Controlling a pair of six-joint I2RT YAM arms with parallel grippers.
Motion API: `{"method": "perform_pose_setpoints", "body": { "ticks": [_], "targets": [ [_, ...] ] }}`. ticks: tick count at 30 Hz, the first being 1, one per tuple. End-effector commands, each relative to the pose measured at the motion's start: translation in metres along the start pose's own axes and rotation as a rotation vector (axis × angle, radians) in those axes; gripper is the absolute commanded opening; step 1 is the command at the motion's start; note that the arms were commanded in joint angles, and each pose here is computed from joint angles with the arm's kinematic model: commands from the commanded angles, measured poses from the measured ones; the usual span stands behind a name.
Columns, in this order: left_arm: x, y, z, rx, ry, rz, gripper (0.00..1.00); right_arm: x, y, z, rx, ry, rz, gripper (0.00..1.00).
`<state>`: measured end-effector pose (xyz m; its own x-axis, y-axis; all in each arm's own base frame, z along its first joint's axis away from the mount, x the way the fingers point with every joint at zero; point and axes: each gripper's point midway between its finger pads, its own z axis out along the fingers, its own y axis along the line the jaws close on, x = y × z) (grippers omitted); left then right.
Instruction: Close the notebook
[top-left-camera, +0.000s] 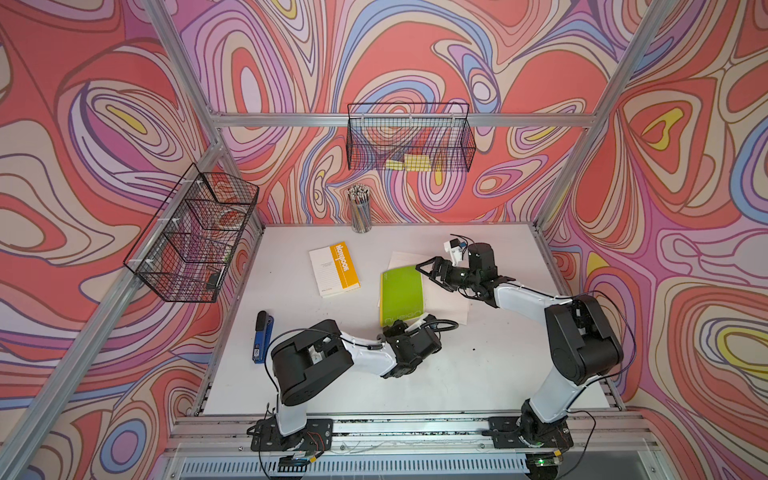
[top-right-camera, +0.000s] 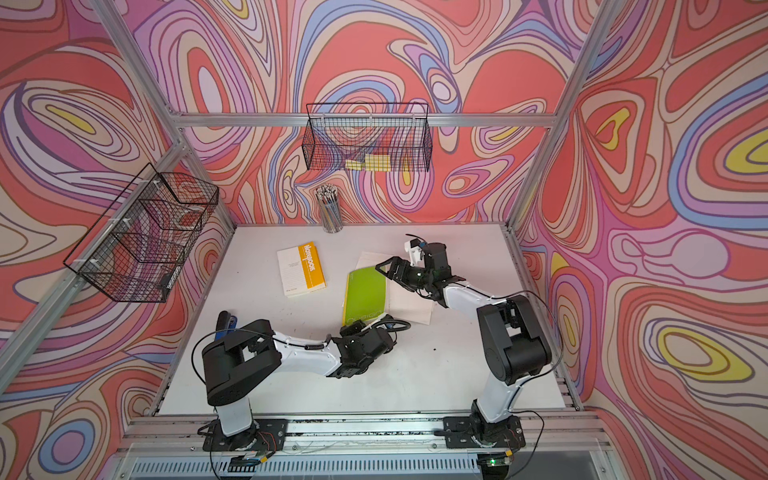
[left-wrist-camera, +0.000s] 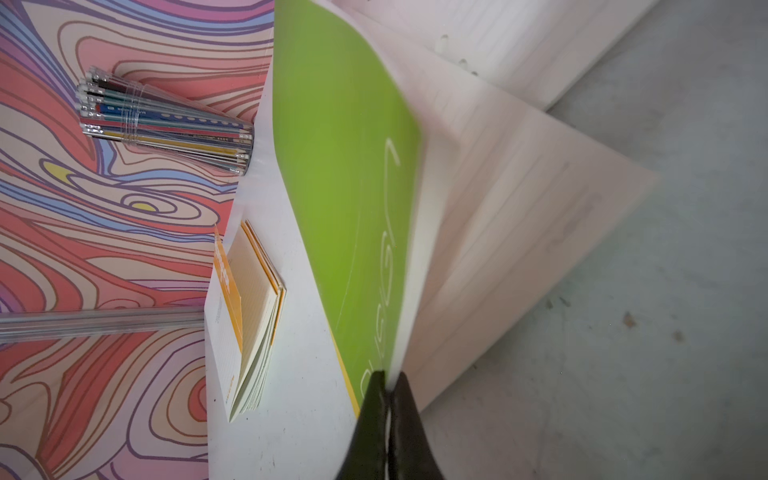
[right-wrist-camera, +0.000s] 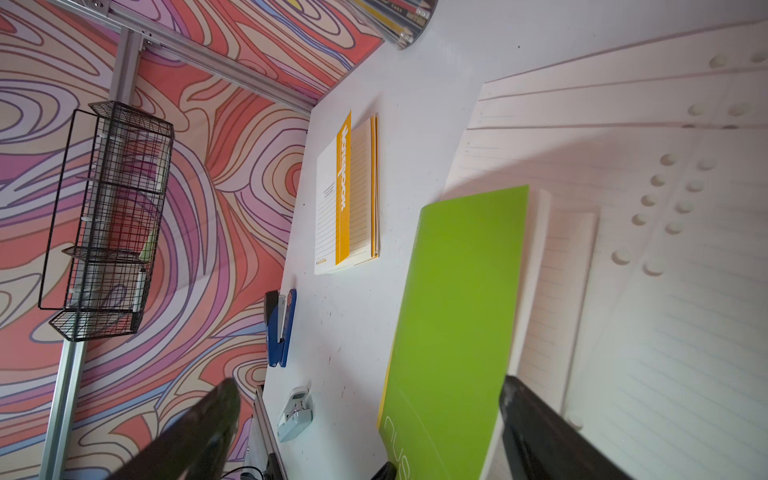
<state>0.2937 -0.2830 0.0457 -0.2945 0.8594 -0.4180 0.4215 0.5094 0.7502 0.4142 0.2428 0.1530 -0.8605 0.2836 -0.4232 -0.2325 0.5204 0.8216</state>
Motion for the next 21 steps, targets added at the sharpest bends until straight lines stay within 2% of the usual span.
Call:
{"method": "perform_pose_setpoints", "body": {
  "ticks": [1, 20, 21],
  "targets": [
    [-0.010, -0.005, -0.002, -0.017, -0.020, 0.044, 0.00, -0.003, 0.009, 0.008, -0.028, -0.004, -0.019, 0.98],
    [0.001, -0.003, -0.006, -0.053, 0.025, 0.059, 0.00, 0.044, -0.036, 0.046, 0.022, 0.092, 0.047, 0.98],
    [0.001, -0.002, -0.008, -0.053, 0.026, 0.056, 0.08, 0.045, -0.038, 0.046, 0.027, 0.095, 0.048, 0.98]
  ]
}}
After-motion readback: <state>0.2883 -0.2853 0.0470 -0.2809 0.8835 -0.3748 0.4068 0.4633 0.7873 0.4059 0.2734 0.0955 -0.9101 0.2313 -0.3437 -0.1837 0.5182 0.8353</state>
